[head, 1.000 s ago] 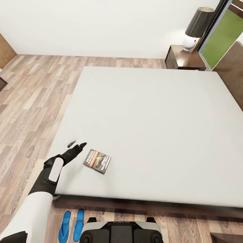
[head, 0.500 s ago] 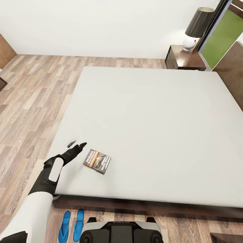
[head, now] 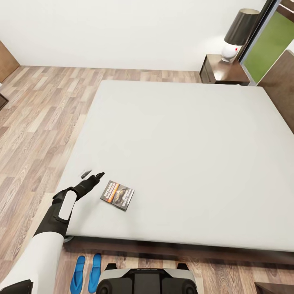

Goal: In the bedroom, move the book from the bed onto either nightstand, and place the two sandals side by side next to the bed.

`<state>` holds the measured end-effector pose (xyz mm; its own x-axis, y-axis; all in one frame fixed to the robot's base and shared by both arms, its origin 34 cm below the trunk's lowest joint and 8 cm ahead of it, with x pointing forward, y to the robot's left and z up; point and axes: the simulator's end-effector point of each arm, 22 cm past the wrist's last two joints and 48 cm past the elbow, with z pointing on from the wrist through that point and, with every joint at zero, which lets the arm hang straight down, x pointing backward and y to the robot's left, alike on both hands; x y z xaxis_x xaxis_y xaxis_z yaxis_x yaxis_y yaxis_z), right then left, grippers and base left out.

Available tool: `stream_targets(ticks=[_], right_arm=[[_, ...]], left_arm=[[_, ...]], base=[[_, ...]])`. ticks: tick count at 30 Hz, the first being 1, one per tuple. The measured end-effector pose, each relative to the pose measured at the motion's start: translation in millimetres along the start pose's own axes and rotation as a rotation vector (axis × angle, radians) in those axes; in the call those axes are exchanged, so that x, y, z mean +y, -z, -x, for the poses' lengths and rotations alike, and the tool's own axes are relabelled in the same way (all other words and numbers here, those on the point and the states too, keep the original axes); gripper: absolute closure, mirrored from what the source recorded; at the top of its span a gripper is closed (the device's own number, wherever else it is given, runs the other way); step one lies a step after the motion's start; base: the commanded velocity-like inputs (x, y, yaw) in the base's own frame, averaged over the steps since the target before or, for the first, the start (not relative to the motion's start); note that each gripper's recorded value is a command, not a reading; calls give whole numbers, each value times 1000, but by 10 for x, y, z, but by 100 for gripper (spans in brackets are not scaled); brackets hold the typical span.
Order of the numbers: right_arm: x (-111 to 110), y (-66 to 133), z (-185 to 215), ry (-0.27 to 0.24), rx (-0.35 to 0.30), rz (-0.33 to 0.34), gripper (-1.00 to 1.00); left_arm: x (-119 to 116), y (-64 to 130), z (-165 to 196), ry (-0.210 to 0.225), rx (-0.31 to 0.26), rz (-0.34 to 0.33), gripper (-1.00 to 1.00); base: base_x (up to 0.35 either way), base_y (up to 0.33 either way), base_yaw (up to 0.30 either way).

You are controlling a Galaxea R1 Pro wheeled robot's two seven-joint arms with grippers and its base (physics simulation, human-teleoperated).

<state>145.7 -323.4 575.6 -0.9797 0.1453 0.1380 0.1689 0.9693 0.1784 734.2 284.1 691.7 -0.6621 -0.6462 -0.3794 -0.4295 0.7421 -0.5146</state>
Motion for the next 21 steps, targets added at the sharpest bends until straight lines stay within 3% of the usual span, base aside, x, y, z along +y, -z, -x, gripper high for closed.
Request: stream_targets(ticks=[21], right_arm=[[-12, -144, 104, 0, -1, 0, -100]], left_arm=[[44, -168, -1, 0, -1, 0, -100]], base=[[0, 0, 0]])
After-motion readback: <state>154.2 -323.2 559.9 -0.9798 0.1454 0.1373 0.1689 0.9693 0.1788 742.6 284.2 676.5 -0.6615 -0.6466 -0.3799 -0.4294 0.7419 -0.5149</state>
